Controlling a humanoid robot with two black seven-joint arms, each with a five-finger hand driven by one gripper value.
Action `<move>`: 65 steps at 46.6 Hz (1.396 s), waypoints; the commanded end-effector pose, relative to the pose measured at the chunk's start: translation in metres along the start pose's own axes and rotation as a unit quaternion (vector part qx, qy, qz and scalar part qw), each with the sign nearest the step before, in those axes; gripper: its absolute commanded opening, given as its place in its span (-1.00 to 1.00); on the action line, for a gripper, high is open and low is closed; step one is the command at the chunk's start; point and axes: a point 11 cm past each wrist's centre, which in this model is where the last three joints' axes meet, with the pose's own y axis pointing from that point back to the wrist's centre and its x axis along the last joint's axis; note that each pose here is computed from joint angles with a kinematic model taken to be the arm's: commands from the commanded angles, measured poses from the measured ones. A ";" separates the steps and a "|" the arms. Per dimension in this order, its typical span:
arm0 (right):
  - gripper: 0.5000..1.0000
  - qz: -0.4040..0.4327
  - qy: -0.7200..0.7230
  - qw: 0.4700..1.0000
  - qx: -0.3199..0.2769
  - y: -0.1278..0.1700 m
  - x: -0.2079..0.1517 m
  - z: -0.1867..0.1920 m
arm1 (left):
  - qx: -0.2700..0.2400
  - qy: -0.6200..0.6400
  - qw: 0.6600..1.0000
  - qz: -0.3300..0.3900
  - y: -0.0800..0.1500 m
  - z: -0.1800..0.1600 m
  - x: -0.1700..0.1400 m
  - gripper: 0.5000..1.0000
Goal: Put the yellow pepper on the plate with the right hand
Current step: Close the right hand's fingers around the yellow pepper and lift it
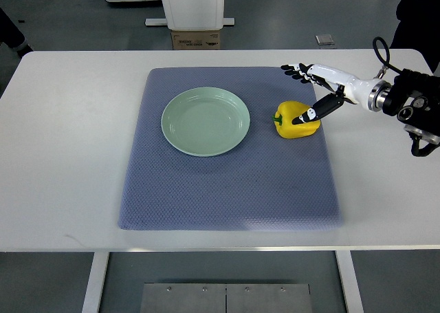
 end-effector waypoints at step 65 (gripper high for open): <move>-1.00 -0.013 0.123 0.991 -0.043 -0.017 -0.016 0.025 | 0.000 0.000 1.000 0.000 0.000 0.000 0.000 1.00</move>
